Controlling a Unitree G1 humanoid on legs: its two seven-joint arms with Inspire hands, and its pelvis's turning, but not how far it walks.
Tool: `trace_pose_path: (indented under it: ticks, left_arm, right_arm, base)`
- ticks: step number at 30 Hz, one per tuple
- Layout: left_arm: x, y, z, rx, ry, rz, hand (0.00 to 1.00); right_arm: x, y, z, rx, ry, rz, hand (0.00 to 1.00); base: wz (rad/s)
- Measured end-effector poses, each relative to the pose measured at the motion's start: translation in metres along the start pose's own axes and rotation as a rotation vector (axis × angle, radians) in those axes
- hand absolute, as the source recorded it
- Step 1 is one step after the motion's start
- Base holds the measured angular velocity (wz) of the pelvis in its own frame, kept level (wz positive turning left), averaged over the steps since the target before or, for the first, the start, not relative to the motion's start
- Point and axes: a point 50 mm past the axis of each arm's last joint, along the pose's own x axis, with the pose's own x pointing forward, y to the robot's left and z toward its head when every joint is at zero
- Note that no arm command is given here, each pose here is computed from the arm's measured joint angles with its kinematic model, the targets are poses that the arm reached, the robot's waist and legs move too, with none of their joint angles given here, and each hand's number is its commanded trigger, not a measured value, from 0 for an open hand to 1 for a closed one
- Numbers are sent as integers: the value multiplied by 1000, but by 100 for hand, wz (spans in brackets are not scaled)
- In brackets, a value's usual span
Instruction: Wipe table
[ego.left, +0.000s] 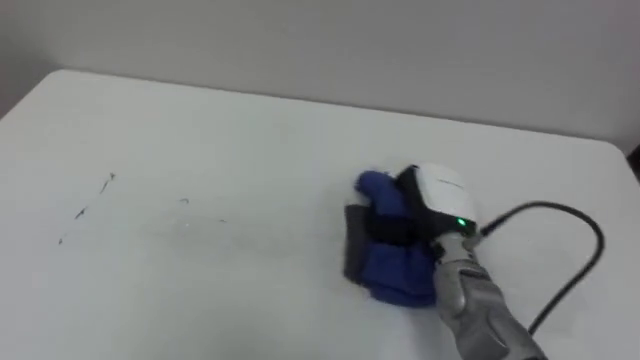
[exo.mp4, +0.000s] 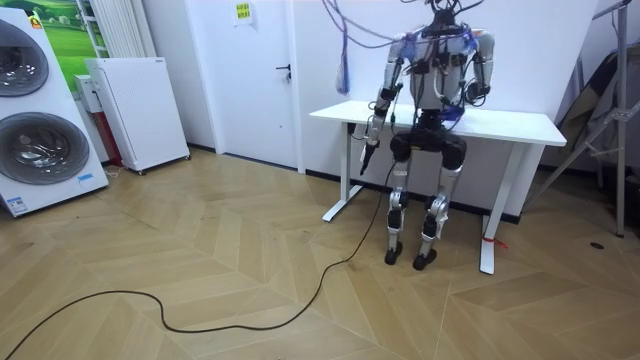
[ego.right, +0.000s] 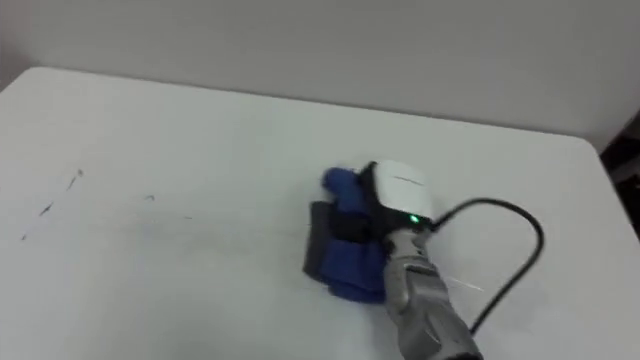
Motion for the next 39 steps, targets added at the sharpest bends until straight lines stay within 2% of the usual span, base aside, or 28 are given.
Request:
trace_pose_path:
  ticks: [3,5,8,13,16,18,21,26,28,31,34,37,39]
  left_arm:
    - [-6,2,-35,-9,98,13,0]
    - [-7,1,-38,-8,115,10,0]
    - [-7,9,-41,-29,123,37,0]
    - [-9,30,-45,-36,136,119,0]
    - [-11,34,-51,-38,142,138,0]
    - [-11,32,-46,-28,119,131,0]
    - [-8,22,-36,28,86,99,0]
    - [-5,6,-27,77,81,63,0]
    - [-3,0,-24,72,93,54,0]
    - [-3,-7,-25,80,120,34,0]
    - [-4,-17,-23,81,109,-8,0]
    - [-7,-16,-38,53,145,-11,0]
    - [-8,-17,-38,24,142,-16,0]
  right_arm:
    - [-2,-2,-2,9,-13,-20,100]
    - [-6,0,-10,20,0,-44,100]
    - [-27,12,-36,63,67,-89,100]
    - [-132,15,-131,69,438,-300,100]
    - [-162,14,-157,49,604,-335,100]
    - [-167,14,-164,52,643,-331,100]
    - [-157,14,-164,64,671,-325,100]
    - [-107,16,-131,88,603,-250,100]
    - [-73,21,-89,84,430,-138,100]
    - [-40,25,-29,63,187,-8,100]
    - [-23,20,3,43,56,43,100]
    - [-24,19,3,64,37,37,100]
    - [-26,18,-1,94,18,10,100]
  base:
    - [21]
    - [22]
    - [45]
    - [16]
    - [0]
    - [-5]
    - [-12]
    - [-59]
    - [-59]
    - [-4]
    - [36]
    - [24]
    - [23]
